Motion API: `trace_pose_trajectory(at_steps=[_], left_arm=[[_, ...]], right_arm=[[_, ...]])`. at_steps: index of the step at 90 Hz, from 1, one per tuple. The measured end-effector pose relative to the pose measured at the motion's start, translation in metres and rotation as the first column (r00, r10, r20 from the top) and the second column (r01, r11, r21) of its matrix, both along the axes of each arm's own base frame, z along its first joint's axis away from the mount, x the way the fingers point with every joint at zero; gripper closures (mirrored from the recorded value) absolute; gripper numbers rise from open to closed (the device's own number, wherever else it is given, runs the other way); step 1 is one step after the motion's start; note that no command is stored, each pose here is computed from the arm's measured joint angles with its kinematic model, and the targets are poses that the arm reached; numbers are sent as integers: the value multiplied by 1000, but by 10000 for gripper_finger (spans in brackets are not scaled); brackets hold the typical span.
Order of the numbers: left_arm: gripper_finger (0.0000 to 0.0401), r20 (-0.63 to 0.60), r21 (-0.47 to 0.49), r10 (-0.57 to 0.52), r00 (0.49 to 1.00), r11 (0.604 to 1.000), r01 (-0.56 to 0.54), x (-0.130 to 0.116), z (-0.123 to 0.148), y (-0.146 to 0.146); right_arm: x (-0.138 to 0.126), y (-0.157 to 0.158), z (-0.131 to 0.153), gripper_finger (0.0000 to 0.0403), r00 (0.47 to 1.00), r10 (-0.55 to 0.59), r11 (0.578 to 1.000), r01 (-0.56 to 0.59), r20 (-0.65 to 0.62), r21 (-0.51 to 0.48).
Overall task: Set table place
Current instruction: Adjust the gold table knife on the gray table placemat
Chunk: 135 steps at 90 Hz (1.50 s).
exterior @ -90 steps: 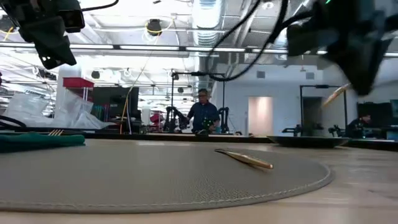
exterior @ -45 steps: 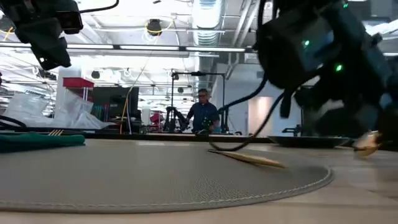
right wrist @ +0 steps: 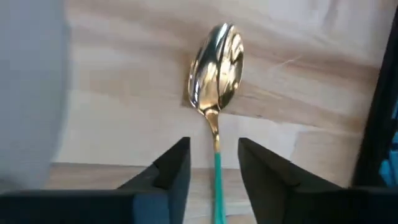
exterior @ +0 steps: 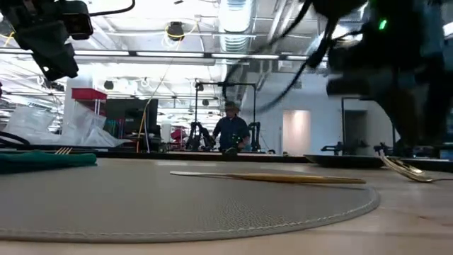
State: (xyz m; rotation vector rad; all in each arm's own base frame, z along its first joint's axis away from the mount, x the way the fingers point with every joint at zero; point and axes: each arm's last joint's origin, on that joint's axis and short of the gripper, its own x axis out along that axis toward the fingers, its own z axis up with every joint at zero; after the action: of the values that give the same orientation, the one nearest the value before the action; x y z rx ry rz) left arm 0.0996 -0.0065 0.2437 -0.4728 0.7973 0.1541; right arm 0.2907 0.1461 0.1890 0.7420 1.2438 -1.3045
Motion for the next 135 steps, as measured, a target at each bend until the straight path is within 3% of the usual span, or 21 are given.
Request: trace_pose_trajectory(at_steps=[11,23,31,40,56,66,75,84,96,106,114,123,135], left_arm=[[400,-1,-114,117,993,987,-116,1,1,0],[401,-16,-256,240,971,938,-236,12,-10,-3],[401,-71,-305,224,972,923,-235,25,-28,-12],[401,-119,-349,109,987,926,-144,45,-43,-29],[401,-9,-323,-63,998,945,56,95,-31,-53],[401,45,-267,-178,983,946,183,127,-28,-63],[401,-8,-232,-204,979,953,196,149,-44,-66],[401,-83,-280,-252,964,934,220,163,-70,-71],[401,-131,-396,-354,926,875,278,174,-99,-79],[401,-131,-416,-362,923,865,280,177,-107,-82],[401,-148,-404,-361,921,872,277,176,-108,-81],[401,-227,-349,-333,915,905,243,171,-113,-78],[401,-315,-279,-295,902,937,209,164,-116,-74]], right_arm=[[6,5,11,261,982,126,991,-131,143,27],[5,2,11,296,981,136,991,-133,141,-26],[2,0,16,318,983,133,991,-128,126,-40],[-7,-2,24,331,986,142,989,-137,87,-59],[-32,-4,53,334,977,203,973,-193,72,-125],[-33,-3,67,334,923,361,932,-351,135,-93],[-27,0,68,337,888,421,907,-416,185,-66],[-23,3,66,350,882,422,906,-418,212,-63],[-15,8,59,380,855,462,885,-462,238,-58],[-6,9,55,399,832,484,872,-485,271,-69],[0,10,51,398,829,476,876,-478,293,-70],[9,10,44,402,823,471,877,-474,318,-70],[27,15,30,402,766,527,835,-547,369,-58]])
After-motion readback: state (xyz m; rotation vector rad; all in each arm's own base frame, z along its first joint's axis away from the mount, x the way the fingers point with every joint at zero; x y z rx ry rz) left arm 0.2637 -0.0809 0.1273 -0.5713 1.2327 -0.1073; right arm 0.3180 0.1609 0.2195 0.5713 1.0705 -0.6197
